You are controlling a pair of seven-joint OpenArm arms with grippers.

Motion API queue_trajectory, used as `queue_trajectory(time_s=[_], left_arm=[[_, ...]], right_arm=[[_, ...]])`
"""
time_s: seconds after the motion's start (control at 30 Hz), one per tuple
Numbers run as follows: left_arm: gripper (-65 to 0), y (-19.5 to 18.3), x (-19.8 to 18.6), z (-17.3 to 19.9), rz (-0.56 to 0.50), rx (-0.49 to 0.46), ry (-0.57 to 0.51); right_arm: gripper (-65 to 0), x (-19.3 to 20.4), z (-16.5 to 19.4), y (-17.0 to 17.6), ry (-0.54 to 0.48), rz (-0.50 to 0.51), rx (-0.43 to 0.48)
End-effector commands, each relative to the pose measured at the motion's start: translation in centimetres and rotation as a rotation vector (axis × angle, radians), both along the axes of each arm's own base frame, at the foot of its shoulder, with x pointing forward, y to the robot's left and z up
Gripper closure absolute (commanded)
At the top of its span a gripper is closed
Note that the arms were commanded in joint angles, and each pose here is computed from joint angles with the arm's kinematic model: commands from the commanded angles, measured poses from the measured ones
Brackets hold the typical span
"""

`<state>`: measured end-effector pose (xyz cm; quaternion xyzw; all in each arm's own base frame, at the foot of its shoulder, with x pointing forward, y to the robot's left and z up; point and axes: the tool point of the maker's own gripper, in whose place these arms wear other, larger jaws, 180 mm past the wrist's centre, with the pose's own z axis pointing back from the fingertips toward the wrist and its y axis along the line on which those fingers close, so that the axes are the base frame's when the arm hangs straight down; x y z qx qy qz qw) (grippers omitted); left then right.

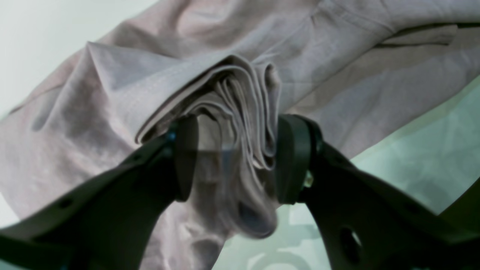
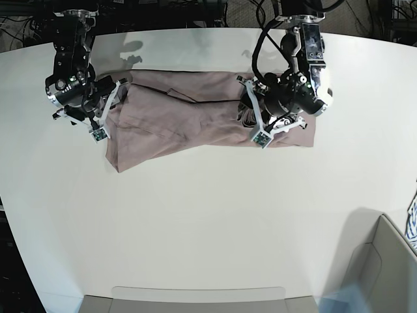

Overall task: Fold the T-shirt properly
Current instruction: 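Release the folded end and regrasp the strip edge with the left gripper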

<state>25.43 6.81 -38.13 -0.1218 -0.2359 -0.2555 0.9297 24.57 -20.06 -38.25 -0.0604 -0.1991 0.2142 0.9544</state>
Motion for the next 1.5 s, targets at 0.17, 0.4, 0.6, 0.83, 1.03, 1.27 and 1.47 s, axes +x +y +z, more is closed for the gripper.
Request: queue_trajectory(time_s=[0.17, 0.4, 0.6, 0.83, 1.03, 1.27, 1.47], left_arm=[[-32.0, -0.1, 1.3, 1.4, 0.005, -0.012, -0.058], [-31.4, 0.3, 2.1, 5.2, 0.012, 0.006, -0.187], [-31.4, 0.4, 1.3, 5.0, 0.014, 0.013, -0.180], [-16.3, 3.1, 0.8, 2.5, 0.060, 0.050, -0.100], [0.0, 6.0, 0.5, -1.7, 0.170, 0.028, 0.049], [0.0, 5.5, 0.4, -2.6, 0.171, 0.005, 0.082], [0.0, 5.6, 1.8, -1.6, 0.171, 0.004, 0.047]], right_arm=[[-31.0, 0.7, 0.9, -0.3, -0.034, 0.003, -0.011], [-31.0, 0.7, 0.9, -0.3, -0.033, 0.003, -0.012], [-31.0, 0.8, 0.9, -0.3, -0.035, 0.004, -0.009], [-31.0, 0.8, 0.9, -0.3, -0.035, 0.003, -0.012], [-31.0, 0.8, 0.9, -0.3, -0.035, 0.004, -0.009], [-31.0, 0.9, 1.0, -0.3, -0.038, 0.004, -0.009], [-31.0, 0.8, 0.9, -0.3, -0.035, 0.003, -0.012]])
